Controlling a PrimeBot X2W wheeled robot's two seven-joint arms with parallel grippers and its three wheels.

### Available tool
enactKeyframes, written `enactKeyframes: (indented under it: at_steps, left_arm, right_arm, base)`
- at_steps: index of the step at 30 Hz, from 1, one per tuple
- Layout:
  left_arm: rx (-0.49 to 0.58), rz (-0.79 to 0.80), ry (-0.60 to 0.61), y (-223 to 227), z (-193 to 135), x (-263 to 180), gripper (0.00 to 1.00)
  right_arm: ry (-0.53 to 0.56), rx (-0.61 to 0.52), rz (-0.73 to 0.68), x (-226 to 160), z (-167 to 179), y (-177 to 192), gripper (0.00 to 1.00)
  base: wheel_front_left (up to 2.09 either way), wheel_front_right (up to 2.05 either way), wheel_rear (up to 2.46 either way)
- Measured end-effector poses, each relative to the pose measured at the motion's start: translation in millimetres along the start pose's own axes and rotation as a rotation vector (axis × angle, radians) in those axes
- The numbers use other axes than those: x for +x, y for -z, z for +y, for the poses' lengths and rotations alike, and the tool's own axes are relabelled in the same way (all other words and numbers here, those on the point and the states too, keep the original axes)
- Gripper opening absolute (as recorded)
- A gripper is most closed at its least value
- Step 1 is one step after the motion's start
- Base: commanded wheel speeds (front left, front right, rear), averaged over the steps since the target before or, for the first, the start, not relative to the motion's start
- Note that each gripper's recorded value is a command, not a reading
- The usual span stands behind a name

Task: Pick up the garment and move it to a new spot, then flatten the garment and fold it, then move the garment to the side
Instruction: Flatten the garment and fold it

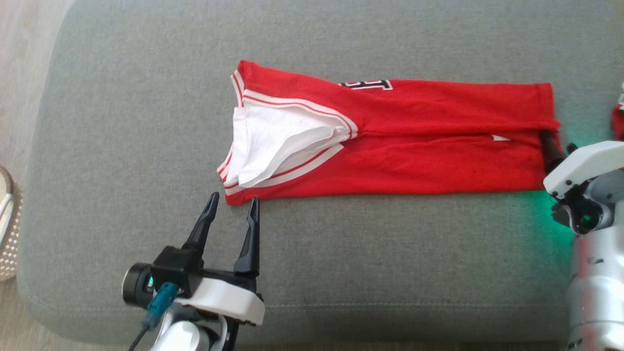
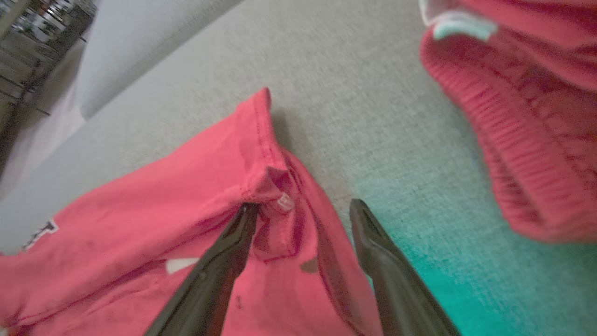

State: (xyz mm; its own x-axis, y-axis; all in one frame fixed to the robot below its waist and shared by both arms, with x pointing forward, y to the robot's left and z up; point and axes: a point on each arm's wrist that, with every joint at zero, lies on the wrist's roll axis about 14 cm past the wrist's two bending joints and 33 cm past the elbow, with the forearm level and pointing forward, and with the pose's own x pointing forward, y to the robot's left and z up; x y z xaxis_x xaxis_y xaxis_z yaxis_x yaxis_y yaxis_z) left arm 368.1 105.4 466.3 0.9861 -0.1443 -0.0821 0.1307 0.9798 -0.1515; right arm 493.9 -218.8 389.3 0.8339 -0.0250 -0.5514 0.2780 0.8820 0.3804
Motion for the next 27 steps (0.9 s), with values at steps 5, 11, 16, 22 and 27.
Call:
enactKeyframes:
  at_steps: [5,11,16,22,27]
  left_arm:
    - [-0.015,0.009,-0.016,4.3,4.3,4.3,1.00]
    - [-0.027,0.008,-0.007,5.8,1.6,8.0,1.00]
    - [-0.033,-0.001,-0.003,3.7,0.9,10.6,1.00]
    - [-0.018,-0.015,0.025,1.0,-3.7,16.3,1.00]
    - [-0.004,-0.035,0.058,-4.5,-11.4,19.6,1.00]
  right_arm:
    - [0.043,-0.030,0.072,13.0,-4.1,6.4,1.00]
    - [0.047,-0.042,0.127,15.6,-2.0,9.5,0.91]
    - [0.036,-0.041,0.135,12.0,-0.6,12.8,0.00]
    - [0.001,-0.054,0.058,3.2,4.0,3.8,0.00]
    - [-0.029,-0.091,-0.030,-9.6,11.9,-26.9,0.00]
  base:
    - [0.00,0.00,0.00]
    - [0.00,0.00,0.00]
    - [0.00,0.00,0.00]
    - [0.00,0.00,0.00]
    - [0.00,0.00,0.00]
